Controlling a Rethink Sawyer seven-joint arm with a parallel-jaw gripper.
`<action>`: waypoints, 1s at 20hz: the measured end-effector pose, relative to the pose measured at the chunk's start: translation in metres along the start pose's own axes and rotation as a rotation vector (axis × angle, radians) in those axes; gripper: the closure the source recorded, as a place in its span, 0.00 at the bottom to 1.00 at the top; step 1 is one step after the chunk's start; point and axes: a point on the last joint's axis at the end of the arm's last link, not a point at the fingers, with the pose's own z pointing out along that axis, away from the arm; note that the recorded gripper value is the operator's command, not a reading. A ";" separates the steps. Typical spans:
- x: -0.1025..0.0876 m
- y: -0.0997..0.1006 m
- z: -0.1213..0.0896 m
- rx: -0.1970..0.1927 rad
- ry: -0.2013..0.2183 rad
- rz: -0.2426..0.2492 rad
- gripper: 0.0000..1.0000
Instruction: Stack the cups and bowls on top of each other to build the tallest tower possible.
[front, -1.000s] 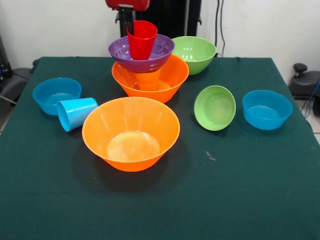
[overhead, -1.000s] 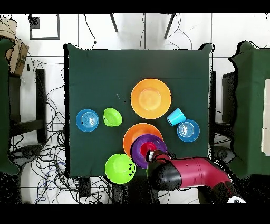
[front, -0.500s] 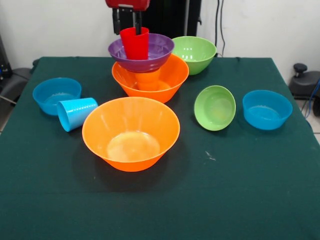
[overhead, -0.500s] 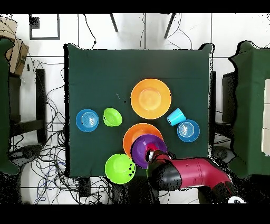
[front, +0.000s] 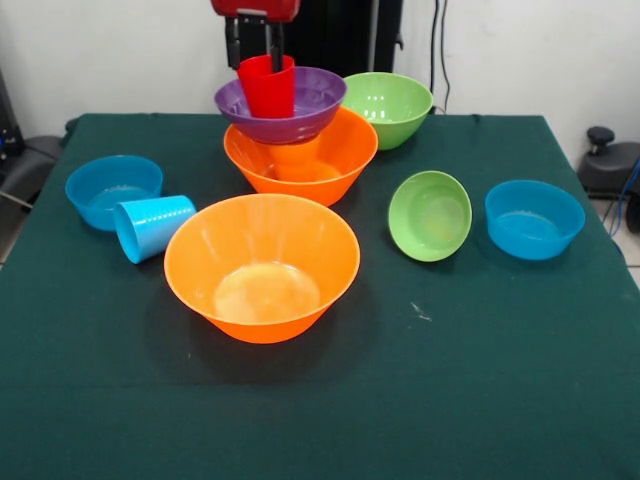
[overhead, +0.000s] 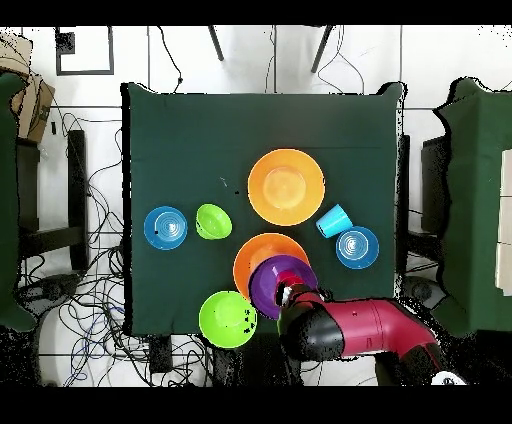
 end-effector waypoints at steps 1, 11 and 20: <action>0.000 0.000 0.000 -0.001 -0.003 0.000 0.00; 0.000 0.000 0.000 -0.001 -0.003 0.000 0.00; -0.001 -0.001 -0.003 0.004 -0.010 0.004 0.00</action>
